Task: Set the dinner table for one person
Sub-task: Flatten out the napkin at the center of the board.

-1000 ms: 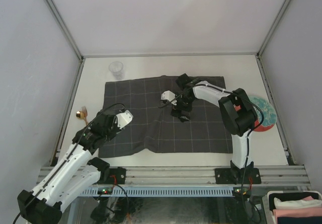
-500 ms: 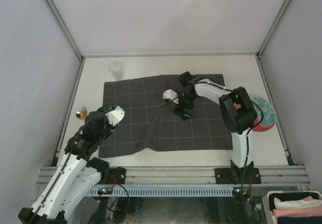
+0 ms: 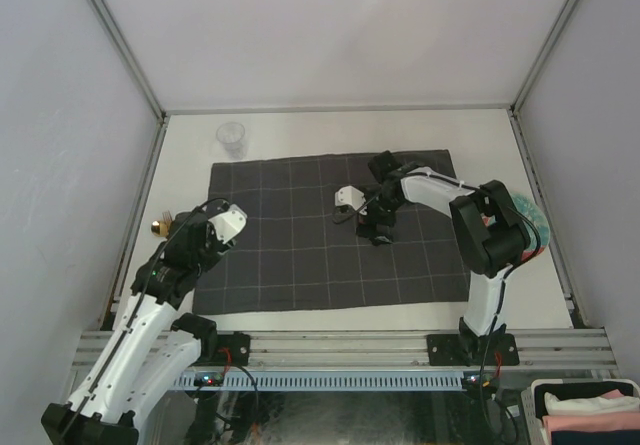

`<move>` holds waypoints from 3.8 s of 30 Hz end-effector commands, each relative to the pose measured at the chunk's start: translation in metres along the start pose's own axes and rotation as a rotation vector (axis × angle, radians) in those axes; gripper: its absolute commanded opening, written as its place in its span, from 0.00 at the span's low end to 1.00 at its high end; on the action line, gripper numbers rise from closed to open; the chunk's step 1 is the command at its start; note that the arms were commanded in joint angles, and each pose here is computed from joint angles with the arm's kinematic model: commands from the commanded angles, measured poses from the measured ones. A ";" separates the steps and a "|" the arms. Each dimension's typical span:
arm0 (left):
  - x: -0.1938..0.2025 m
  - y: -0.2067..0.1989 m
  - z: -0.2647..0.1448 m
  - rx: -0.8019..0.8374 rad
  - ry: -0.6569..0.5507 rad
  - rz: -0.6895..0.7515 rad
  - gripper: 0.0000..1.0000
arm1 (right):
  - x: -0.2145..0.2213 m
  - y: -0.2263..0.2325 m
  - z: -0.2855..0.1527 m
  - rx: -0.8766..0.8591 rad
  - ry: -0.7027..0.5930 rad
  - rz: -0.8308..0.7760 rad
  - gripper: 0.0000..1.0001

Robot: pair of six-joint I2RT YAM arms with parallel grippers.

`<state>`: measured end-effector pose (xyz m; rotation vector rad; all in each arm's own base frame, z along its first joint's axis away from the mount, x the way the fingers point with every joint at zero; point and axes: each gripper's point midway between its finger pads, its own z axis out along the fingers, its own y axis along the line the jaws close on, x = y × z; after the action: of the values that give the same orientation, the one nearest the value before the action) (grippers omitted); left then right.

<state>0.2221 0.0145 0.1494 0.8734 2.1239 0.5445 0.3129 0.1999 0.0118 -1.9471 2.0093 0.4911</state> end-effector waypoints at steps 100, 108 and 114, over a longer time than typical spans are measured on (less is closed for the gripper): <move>-0.083 -0.158 0.130 1.041 0.289 0.246 1.00 | -0.042 -0.007 -0.178 0.431 -0.269 0.140 1.00; -0.085 -0.154 0.130 1.035 0.283 0.196 1.00 | 0.007 -0.027 -0.111 0.261 -0.118 0.315 1.00; -0.084 -0.153 0.128 1.009 0.274 0.176 1.00 | 0.017 -0.056 -0.080 0.128 -0.088 0.593 1.00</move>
<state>0.2961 -0.1429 0.0244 1.6461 2.5724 -0.4541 0.3521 0.1406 0.0641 -1.3752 2.3735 0.4609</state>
